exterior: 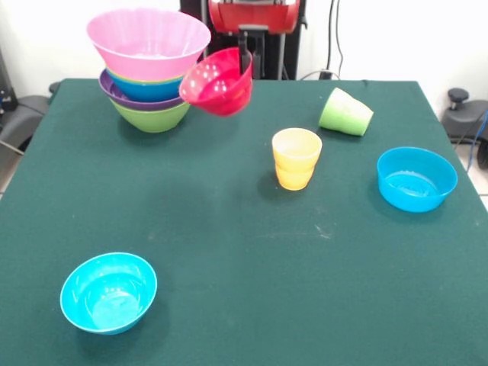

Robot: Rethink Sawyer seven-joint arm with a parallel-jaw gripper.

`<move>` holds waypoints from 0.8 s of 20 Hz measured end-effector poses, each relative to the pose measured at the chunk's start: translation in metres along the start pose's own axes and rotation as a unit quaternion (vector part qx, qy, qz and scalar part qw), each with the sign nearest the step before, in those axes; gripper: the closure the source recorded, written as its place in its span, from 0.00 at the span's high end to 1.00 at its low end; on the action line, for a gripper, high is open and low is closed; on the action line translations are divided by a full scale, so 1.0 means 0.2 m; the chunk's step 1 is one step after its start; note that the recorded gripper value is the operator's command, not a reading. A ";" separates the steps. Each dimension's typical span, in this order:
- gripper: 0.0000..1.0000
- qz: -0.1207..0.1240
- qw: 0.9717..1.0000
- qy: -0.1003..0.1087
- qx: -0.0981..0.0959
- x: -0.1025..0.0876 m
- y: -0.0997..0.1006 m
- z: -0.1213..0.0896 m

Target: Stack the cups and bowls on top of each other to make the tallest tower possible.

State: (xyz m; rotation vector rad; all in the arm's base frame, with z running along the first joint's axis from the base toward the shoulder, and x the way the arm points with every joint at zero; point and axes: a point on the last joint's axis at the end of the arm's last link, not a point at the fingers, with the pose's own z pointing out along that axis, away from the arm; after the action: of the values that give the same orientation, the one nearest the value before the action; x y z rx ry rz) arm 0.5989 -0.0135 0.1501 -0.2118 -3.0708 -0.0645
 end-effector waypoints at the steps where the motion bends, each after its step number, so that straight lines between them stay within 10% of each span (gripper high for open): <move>1: 0.00 0.003 1.000 0.001 -0.001 0.01 -0.01 -0.01; 16: 0.00 0.084 0.996 0.017 -0.006 0.31 -0.23 -0.25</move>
State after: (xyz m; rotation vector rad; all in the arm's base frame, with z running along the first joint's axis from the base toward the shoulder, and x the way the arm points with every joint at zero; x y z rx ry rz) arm 0.5351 -0.0536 0.2022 -0.4644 -3.0058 -0.0781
